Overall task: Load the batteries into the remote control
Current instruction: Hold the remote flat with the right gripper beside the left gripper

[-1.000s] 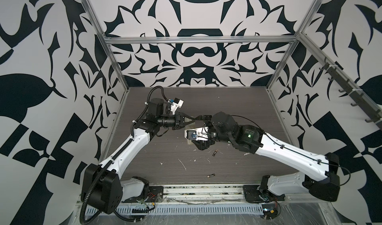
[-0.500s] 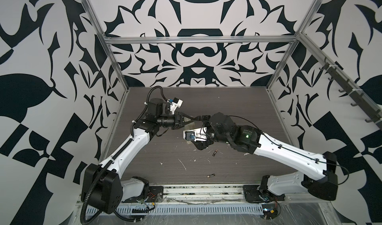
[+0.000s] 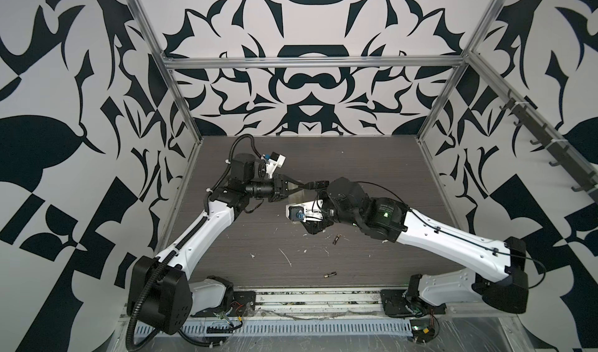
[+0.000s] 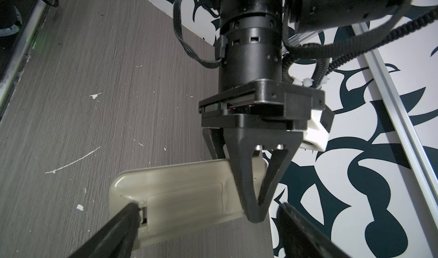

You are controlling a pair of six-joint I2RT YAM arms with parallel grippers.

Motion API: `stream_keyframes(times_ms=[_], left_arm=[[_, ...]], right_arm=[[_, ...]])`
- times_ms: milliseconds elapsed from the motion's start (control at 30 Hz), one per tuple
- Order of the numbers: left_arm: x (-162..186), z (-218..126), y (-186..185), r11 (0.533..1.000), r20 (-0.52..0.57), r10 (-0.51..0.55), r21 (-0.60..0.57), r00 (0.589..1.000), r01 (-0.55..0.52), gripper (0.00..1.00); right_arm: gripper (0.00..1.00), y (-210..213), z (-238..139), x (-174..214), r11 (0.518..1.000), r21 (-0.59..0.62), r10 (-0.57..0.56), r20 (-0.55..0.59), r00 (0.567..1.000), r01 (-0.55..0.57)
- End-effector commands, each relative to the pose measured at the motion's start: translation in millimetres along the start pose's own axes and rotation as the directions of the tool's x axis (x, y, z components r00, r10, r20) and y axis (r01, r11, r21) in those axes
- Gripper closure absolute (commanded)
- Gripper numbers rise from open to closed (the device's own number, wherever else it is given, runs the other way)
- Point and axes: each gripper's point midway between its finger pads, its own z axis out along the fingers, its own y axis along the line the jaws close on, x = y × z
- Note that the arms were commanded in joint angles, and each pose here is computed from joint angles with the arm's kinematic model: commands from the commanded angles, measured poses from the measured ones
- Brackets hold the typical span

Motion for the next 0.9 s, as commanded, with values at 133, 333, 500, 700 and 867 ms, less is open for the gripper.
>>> stream_keyframes(times_ms=[133,333,500,700,867], left_arm=[[9.6,0.7,-8.8,0.999,-0.046,-0.013,0.043,0.999,0.015,1.00],[10.4,0.1,-7.8,0.999,-0.046,-0.012,0.033,0.999,0.014,1.00],[10.8,-0.3,-8.2,0.999,-0.045,-0.010,0.030,0.999,0.011,1.00],[10.6,-0.4,-7.9,1.000,-0.044,-0.011,0.027,0.999,0.012,1.00],[10.1,-0.8,-8.5,1.000,-0.041,-0.011,0.023,0.999,0.012,1.00]], right_arm=[[0.06,-20.3,-6.7,-2.2,0.994,0.113,0.000,0.003,1.000,-0.001],[0.06,-23.1,-9.7,-2.4,0.992,0.127,0.002,0.001,1.000,-0.002],[0.06,-27.3,-10.1,-0.8,0.989,0.147,0.006,-0.012,1.000,-0.005],[0.06,-32.1,-15.1,-2.9,0.985,0.169,0.017,-0.002,1.000,-0.016],[0.06,-33.3,-15.7,-3.5,0.985,0.174,0.019,0.001,1.000,-0.019]])
